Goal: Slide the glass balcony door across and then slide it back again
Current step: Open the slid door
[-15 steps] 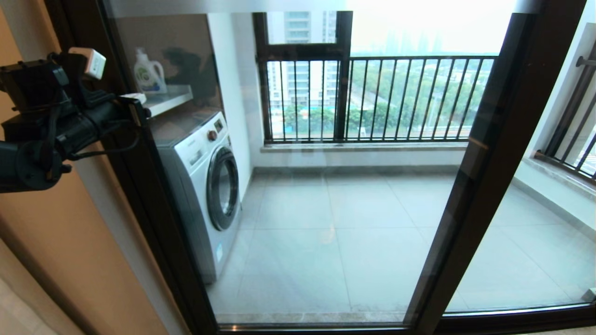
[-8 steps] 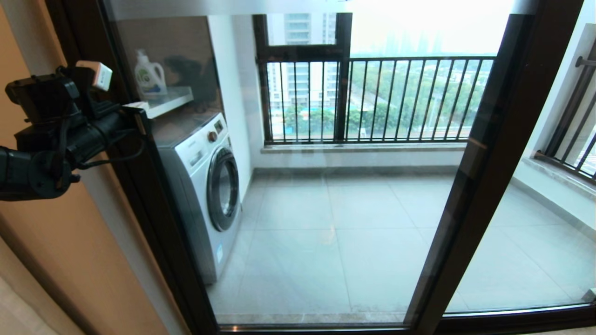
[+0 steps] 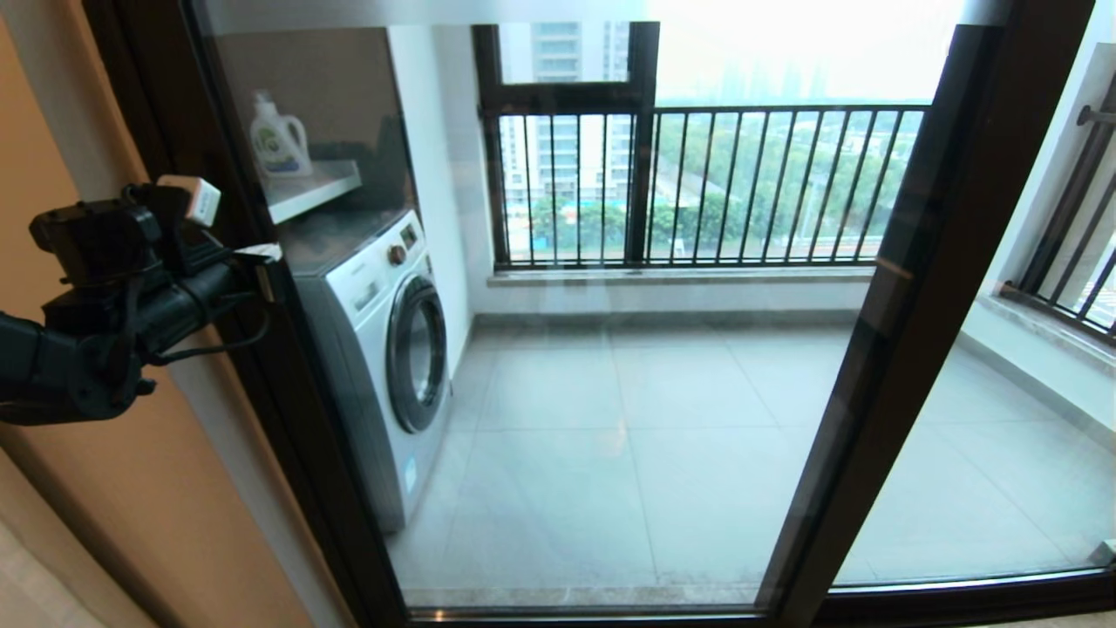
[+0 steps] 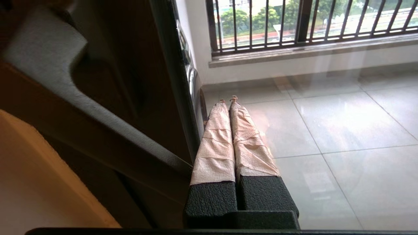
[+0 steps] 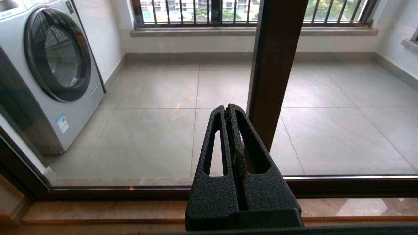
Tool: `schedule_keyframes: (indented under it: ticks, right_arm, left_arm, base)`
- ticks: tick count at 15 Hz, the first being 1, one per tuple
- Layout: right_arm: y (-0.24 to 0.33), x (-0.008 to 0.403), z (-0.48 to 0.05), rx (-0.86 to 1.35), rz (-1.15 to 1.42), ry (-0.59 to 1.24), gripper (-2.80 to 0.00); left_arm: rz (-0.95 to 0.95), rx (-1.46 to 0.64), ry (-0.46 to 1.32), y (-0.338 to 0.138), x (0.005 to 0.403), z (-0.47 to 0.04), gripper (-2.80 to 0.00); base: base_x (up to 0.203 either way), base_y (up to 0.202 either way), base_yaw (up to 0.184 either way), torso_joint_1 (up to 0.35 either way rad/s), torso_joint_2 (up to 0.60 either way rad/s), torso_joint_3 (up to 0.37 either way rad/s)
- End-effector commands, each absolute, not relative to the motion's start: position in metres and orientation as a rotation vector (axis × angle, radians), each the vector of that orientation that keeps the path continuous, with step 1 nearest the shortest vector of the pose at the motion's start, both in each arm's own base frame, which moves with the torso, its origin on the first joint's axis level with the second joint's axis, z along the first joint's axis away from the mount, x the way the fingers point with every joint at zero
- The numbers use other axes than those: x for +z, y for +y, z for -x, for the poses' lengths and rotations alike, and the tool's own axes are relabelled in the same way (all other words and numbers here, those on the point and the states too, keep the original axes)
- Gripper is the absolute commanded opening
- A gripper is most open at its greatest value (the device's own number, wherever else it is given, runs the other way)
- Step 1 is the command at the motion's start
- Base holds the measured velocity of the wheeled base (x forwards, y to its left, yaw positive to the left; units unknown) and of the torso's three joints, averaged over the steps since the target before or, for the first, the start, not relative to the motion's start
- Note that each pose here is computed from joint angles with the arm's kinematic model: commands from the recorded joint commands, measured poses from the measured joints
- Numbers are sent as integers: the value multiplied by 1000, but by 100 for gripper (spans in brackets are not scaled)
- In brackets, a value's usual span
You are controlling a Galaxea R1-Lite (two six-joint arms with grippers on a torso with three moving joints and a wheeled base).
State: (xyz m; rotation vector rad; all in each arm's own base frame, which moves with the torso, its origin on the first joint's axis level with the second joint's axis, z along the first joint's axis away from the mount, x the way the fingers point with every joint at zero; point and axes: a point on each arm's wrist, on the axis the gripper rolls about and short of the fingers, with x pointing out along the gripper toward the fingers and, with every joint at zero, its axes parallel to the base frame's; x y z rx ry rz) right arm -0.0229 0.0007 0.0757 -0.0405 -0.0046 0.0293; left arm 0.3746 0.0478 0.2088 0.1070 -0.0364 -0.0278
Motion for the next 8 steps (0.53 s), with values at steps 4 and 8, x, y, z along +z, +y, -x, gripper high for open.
schedule_keyframes:
  ticks: [4, 8]
  right_arm:
    - [1, 75, 23, 31, 41, -1, -280]
    - [1, 75, 23, 31, 41, -1, -280]
  left_arm:
    - [-106, -1, -20, 58, 204, -369, -280]
    - [-104, 45, 21, 78, 192, -366, -280]
  base:
    - [0, 0, 0, 0, 0, 0]
    - [0, 0, 0, 0, 0, 0]
